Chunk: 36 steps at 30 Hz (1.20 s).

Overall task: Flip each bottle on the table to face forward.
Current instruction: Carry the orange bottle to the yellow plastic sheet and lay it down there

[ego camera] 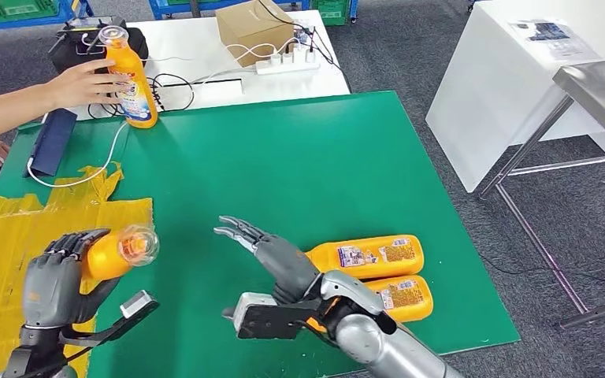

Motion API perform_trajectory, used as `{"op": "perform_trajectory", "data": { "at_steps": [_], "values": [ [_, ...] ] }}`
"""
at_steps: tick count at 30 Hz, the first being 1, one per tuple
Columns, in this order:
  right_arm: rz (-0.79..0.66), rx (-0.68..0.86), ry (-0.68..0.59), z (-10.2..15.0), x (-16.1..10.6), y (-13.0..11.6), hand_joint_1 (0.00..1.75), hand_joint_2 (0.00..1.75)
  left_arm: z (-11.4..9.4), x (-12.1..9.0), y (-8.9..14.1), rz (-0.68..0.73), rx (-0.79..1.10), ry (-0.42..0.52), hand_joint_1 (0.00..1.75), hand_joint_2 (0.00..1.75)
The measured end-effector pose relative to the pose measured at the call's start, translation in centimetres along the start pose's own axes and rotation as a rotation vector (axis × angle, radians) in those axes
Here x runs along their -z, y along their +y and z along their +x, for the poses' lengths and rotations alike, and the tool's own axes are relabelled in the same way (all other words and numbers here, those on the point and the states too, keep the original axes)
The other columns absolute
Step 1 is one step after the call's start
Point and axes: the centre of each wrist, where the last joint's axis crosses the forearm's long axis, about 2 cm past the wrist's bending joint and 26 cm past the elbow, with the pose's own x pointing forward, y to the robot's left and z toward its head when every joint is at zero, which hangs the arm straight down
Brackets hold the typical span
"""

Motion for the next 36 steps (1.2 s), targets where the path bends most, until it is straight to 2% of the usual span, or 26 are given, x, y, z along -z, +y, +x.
{"op": "perform_trajectory", "data": {
  "at_steps": [7, 14, 18, 21, 25, 29, 33, 36],
  "values": [
    [0.071, -0.020, 0.067, -2.1, -6.1, 0.7, 0.00, 1.75, -3.3, -2.8, -3.3, -0.179, 0.073, 0.061, 1.75, 1.75],
    [0.096, -0.052, 0.091, -2.4, -8.2, 0.5, 0.00, 1.75, -4.2, -3.6, -4.3, -0.253, 0.105, 0.094, 1.74, 1.75],
    [0.159, -0.085, 0.153, -3.2, -10.2, -0.4, 0.00, 1.75, -5.1, -3.6, -5.3, -0.310, 0.156, 0.184, 0.00, 1.75],
    [0.203, -0.137, 0.218, -4.2, -11.9, -1.7, 0.00, 1.75, -5.7, -3.5, -6.2, -0.350, 0.202, 0.241, 0.00, 1.75],
    [0.248, -0.191, 0.293, -5.0, -13.4, -2.6, 0.00, 1.75, -6.0, -3.2, -7.2, -0.409, 0.236, 0.221, 0.00, 1.75],
    [0.263, -0.227, 0.331, -5.5, -14.3, -2.8, 0.00, 1.75, -6.1, -2.9, -7.7, -0.416, 0.247, 0.187, 0.00, 0.00],
    [0.277, -0.266, 0.402, -6.3, -15.2, -3.4, 0.00, 1.75, -6.3, -2.5, -7.8, -0.414, 0.228, 0.126, 0.00, 0.00],
    [0.283, -0.288, 0.454, -7.0, -16.2, -3.8, 0.00, 1.75, -6.4, -2.1, -7.5, -0.401, 0.140, 0.083, 0.00, 0.00]
  ]
}}
